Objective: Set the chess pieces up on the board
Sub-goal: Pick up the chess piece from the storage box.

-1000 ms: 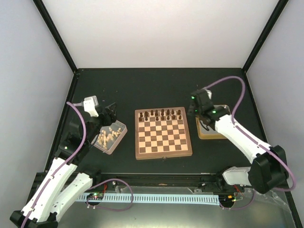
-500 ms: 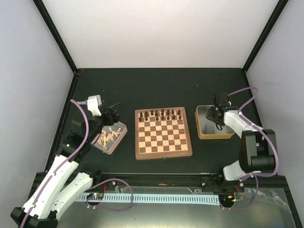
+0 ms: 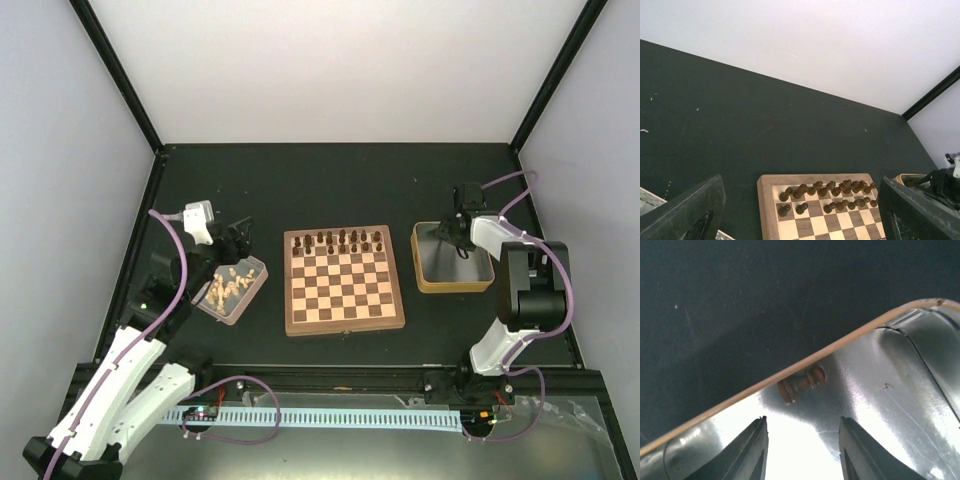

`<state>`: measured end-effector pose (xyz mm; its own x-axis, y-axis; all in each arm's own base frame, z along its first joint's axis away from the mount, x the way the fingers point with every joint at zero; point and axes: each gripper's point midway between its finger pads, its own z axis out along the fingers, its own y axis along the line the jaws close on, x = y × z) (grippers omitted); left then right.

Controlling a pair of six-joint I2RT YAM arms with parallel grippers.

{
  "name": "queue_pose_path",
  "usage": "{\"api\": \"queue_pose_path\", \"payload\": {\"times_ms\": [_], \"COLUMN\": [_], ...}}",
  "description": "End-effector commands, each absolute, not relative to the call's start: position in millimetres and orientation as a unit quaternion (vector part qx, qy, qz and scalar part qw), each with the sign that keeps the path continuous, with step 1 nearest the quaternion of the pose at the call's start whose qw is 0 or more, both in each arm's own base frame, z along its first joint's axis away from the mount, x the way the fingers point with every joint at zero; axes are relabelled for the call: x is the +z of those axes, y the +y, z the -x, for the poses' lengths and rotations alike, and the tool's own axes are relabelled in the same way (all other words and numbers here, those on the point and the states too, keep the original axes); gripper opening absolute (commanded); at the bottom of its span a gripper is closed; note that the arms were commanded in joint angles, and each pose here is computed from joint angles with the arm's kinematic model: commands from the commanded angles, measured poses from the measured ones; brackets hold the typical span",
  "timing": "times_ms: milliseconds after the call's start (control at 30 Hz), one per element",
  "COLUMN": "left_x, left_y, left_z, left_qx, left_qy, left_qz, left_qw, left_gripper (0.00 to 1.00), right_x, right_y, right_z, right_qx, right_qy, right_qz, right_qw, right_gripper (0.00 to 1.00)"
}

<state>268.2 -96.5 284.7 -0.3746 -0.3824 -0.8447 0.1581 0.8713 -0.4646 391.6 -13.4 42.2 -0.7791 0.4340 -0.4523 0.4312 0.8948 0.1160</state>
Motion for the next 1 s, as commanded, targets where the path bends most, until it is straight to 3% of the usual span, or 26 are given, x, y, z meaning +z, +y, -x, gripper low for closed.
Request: {"api": "queue_pose_path", "payload": {"times_ms": [0, 167, 567, 967], "left_x": [290.8, 290.9, 288.5, 288.0], "left_y": [-94.4, -93.7, -94.0, -94.7], "left_z": [-267.4, -267.4, -268.3, -268.6], "left_qx": [-0.245, -0.244, -0.243, -0.244], "left_qy": [0.785, 0.785, 0.787, 0.787], "left_qz": [0.069, 0.07, 0.071, 0.071], "left_qw": [0.565, 0.565, 0.563, 0.562], "left_gripper": [0.85, 0.85, 0.85, 0.85], "right_x": [46.7, 42.0, 28.8, 33.9], "right_y": [-19.0, -23.9, -25.6, -37.7], "right_z": [-406.9, -408.4, -415.5, -391.8], "right_qx": [0.019, 0.018, 0.025, -0.024], "right_qy": [0.926, 0.916, 0.908, 0.912], "right_qz": [-0.266, -0.297, -0.321, -0.338], "right_qw": [0.268, 0.27, 0.269, 0.231], "right_gripper": [0.38, 0.33, 0.33, 0.35]}}
